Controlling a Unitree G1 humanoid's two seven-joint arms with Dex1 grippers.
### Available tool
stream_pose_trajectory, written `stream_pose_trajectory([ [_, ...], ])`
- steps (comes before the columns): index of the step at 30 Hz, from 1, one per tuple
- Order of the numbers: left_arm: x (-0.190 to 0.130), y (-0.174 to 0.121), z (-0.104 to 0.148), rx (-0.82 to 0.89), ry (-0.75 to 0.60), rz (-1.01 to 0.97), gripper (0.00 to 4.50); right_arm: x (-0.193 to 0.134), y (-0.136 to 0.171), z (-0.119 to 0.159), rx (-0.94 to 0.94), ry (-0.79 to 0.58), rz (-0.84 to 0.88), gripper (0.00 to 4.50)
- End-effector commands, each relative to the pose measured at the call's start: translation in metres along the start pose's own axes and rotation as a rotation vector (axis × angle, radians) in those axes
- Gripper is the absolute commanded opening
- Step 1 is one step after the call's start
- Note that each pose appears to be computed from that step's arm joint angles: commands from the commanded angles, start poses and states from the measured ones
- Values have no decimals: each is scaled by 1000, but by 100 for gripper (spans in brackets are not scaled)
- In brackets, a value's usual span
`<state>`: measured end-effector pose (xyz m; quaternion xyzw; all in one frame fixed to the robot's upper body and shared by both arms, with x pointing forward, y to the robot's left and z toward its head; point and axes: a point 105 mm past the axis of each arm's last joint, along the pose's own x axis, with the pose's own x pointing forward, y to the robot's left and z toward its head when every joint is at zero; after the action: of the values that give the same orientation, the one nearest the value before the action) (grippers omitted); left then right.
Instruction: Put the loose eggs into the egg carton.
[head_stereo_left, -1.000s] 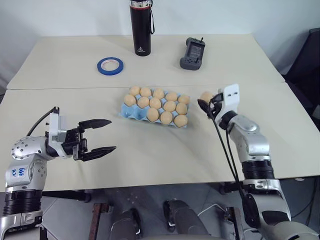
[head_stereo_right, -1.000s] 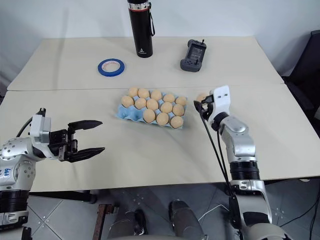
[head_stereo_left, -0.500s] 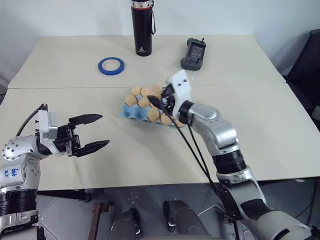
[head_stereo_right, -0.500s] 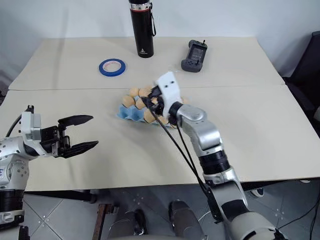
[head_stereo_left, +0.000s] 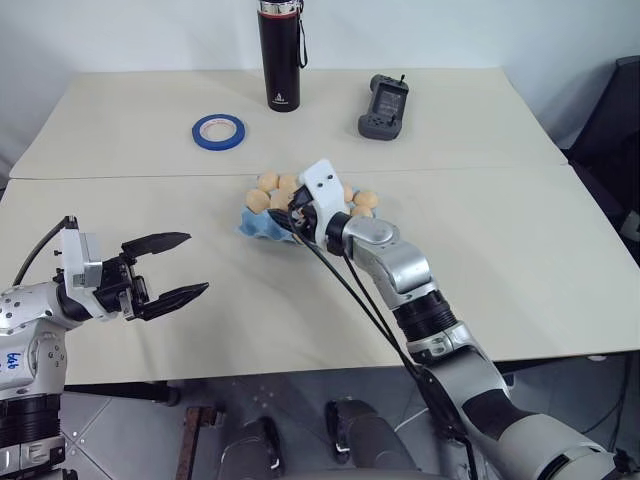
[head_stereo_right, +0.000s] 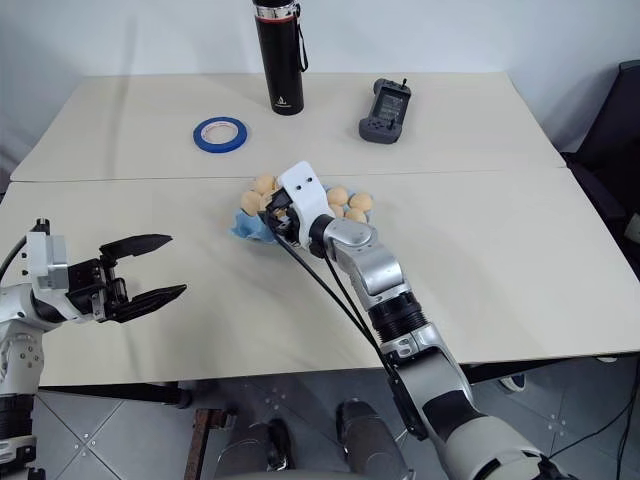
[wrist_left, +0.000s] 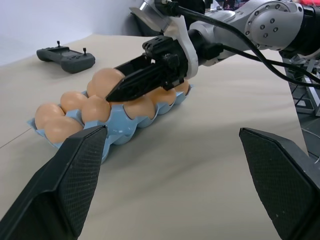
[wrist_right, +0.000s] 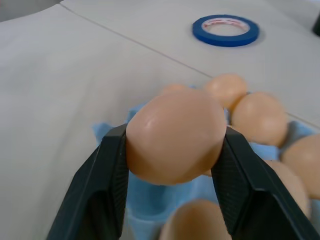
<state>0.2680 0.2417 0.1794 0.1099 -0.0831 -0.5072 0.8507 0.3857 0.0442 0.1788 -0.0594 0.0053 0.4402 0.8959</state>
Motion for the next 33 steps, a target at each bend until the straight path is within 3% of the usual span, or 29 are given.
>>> stream_pose_trajectory([
  [1,-1,1,10,46,-20,10,450,6,11,18,-48,-52,44,351],
  [4,-1,1,9,45,-21,11,450,6,11,20,-53,-59,45,446],
  [13,-1,3,9,50,-25,31,450,-6,7,29,-74,-88,73,446],
  [17,-4,12,13,100,-33,130,450,-38,8,39,-100,-163,176,446],
  [28,-21,17,41,249,-64,483,450,-117,-37,22,-116,-187,175,446],
  [33,-58,-3,35,250,6,697,450,-169,-41,-13,-144,-80,342,446],
])
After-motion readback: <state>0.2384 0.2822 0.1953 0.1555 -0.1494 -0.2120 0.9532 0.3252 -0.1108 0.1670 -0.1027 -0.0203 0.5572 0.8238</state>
